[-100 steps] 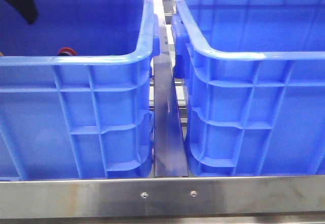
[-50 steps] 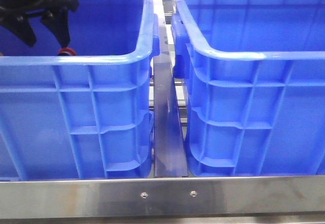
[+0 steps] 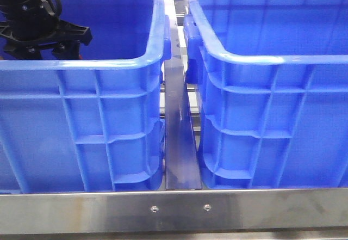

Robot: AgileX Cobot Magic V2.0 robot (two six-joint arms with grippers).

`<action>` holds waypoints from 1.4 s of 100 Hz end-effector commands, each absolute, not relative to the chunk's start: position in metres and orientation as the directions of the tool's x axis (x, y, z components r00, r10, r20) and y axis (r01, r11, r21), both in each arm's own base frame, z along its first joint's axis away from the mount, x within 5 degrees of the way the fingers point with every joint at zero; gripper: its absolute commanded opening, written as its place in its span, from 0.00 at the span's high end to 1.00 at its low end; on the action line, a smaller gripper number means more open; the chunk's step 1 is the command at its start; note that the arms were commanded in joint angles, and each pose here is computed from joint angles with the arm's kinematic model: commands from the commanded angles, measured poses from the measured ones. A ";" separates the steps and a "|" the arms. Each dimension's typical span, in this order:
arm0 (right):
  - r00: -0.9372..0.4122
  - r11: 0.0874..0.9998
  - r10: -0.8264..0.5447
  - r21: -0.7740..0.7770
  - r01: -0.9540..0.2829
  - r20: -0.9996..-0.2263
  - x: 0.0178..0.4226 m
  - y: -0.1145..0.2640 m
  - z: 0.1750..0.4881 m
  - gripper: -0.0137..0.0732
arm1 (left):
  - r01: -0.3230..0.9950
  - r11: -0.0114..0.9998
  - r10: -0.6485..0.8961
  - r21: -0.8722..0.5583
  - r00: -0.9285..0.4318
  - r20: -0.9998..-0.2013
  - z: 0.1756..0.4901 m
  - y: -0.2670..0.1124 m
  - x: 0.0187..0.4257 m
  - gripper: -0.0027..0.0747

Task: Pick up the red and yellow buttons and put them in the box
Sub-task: 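Grasp the red-capped button with the left gripper and lift it, then hand the red button from the left gripper to the right gripper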

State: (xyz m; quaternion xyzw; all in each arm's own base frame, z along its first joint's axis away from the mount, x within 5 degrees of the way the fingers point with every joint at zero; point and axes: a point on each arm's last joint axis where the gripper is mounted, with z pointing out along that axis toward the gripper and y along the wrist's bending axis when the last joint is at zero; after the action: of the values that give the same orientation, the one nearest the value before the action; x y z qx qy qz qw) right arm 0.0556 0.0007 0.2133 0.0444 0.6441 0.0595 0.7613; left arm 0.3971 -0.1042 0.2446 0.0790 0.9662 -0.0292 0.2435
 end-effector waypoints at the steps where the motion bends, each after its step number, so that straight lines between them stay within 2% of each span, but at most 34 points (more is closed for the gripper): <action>1: 0.283 0.990 0.140 0.130 -0.056 -0.949 0.051 0.001 0.229 0.92 | 0.181 0.983 0.132 -0.028 -0.804 -0.580 0.277 -0.108 0.397 0.53; 11: 0.283 0.990 0.140 0.130 -0.056 -0.949 0.051 0.001 0.229 0.92 | 0.181 0.983 0.132 -0.028 -0.808 -0.574 0.277 -0.107 0.396 0.74; 15: 0.283 0.990 0.140 0.130 -0.056 -0.949 0.051 0.001 0.229 0.92 | 0.180 0.983 0.133 -0.027 -0.810 -0.571 0.279 -0.107 0.395 0.85; 16: 0.283 0.990 0.140 0.130 -0.056 -0.949 0.051 0.001 0.229 0.92 | 0.180 0.983 0.133 -0.027 -0.810 -0.571 0.279 -0.107 0.395 0.85; 17: 0.283 0.990 0.140 0.130 -0.056 -0.949 0.051 0.001 0.229 0.92 | 0.180 0.983 0.133 -0.027 -0.810 -0.571 0.280 -0.107 0.394 0.89; 23: 0.283 0.990 0.140 0.130 -0.056 -0.949 0.051 0.001 0.229 0.92 | 0.182 0.983 0.136 -0.026 -0.813 -0.567 0.284 -0.106 0.391 0.99; 36: 0.283 0.990 0.140 0.130 -0.056 -0.949 0.051 0.001 0.229 0.92 | 0.201 0.979 0.157 -0.016 -0.808 -0.568 0.301 -0.107 0.378 0.99; 56: 0.283 0.990 0.140 0.130 -0.056 -0.949 0.051 0.001 0.229 0.92 | 0.264 0.964 0.199 -0.013 -0.759 -0.620 0.330 -0.118 0.346 0.99; 87: 0.283 0.990 0.140 0.130 -0.056 -0.949 0.051 0.001 0.229 0.92 | 0.398 0.917 0.277 -0.021 -0.676 -0.683 0.341 -0.134 0.267 0.99; 121: 0.283 0.990 0.140 0.130 -0.056 -0.949 0.051 0.001 0.229 0.92 | 0.591 0.806 0.300 -0.039 -0.463 -0.834 0.393 -0.146 0.181 0.99; 140: 0.285 0.990 0.140 0.130 -0.056 -0.948 0.050 0.001 0.229 0.92 | 0.700 0.713 0.336 -0.043 -0.395 -0.855 0.401 -0.164 0.153 0.99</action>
State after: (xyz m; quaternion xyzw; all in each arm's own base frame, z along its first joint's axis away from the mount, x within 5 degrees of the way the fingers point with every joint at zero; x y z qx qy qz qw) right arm 0.0556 0.0007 0.2133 0.0444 0.6441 0.0595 0.7613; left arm 0.1647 -0.1561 0.3820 0.3046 0.8455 -0.1653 0.4063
